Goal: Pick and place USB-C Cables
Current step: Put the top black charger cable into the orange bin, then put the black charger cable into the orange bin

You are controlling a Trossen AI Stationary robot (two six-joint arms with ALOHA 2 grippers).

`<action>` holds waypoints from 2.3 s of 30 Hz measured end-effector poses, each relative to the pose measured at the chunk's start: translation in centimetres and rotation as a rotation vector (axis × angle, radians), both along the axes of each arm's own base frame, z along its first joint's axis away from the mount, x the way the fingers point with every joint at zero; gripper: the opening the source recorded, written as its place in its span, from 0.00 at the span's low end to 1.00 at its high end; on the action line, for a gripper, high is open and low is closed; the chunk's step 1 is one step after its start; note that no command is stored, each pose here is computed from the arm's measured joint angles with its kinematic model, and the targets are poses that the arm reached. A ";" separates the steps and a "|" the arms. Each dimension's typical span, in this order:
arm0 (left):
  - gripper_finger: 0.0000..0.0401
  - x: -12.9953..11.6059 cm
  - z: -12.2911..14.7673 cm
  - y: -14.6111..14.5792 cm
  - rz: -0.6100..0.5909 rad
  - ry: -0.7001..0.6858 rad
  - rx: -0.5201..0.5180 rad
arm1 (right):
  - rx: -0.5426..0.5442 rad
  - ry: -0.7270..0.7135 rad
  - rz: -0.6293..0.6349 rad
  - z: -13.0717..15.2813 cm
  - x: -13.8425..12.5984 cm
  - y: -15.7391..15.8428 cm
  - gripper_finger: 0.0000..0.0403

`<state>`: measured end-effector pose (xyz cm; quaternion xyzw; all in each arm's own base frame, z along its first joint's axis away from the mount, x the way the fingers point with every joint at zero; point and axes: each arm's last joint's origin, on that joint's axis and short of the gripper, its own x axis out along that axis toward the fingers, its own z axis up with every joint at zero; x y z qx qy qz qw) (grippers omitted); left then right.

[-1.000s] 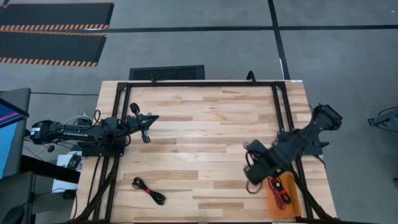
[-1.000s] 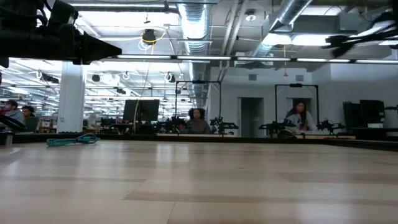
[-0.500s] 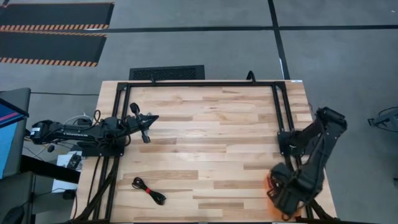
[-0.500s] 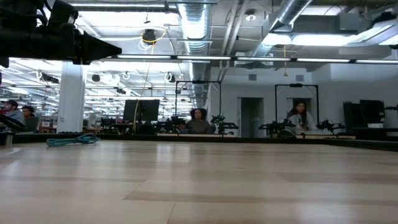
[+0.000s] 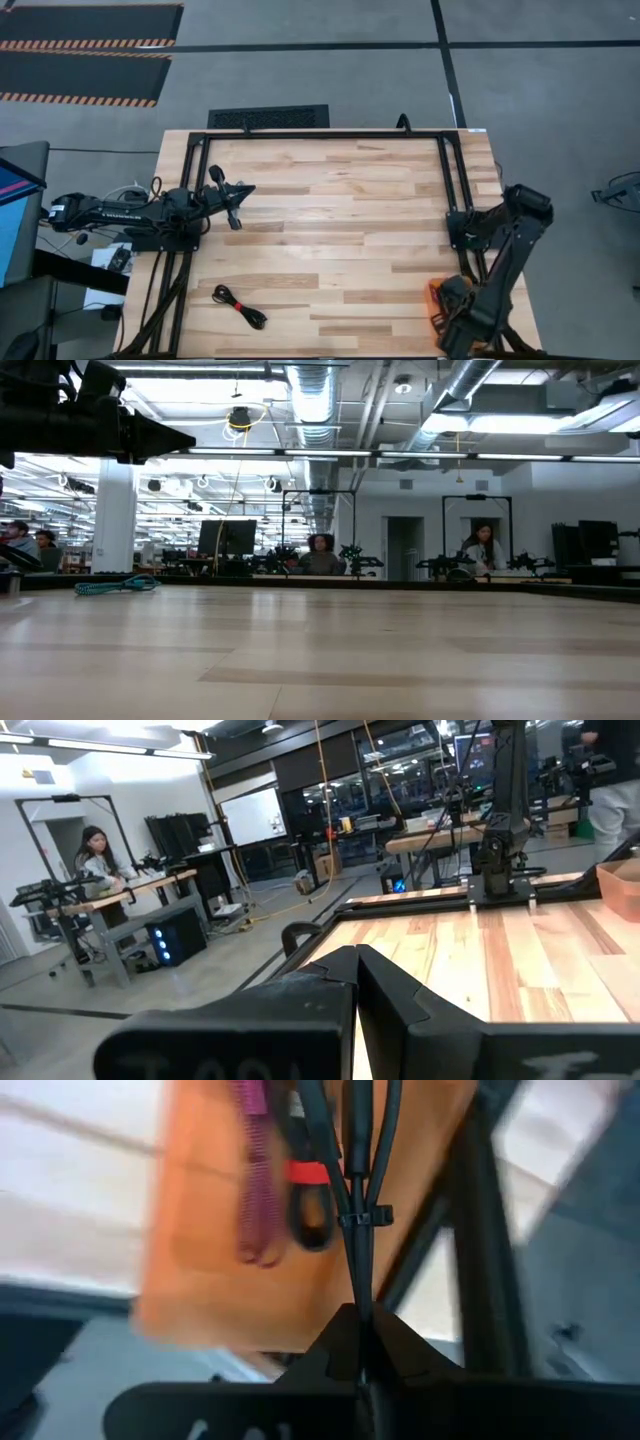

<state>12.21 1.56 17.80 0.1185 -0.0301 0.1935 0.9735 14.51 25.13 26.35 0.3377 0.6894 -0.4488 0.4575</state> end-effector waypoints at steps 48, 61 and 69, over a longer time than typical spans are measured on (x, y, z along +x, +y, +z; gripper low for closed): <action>0.00 -0.1 -0.2 0.2 0.066 0.022 -0.013 | 0.224 -0.154 0.228 -4.2 6.1 -3.3 0.33; 0.00 -0.1 -1.3 0.4 0.149 0.071 -0.141 | -0.107 -0.400 0.709 -3.0 11.1 -8.8 0.32; 0.00 -0.2 -2.3 0.4 0.151 0.120 -0.259 | -0.330 -0.619 1.004 -2.4 17.1 -14.2 0.32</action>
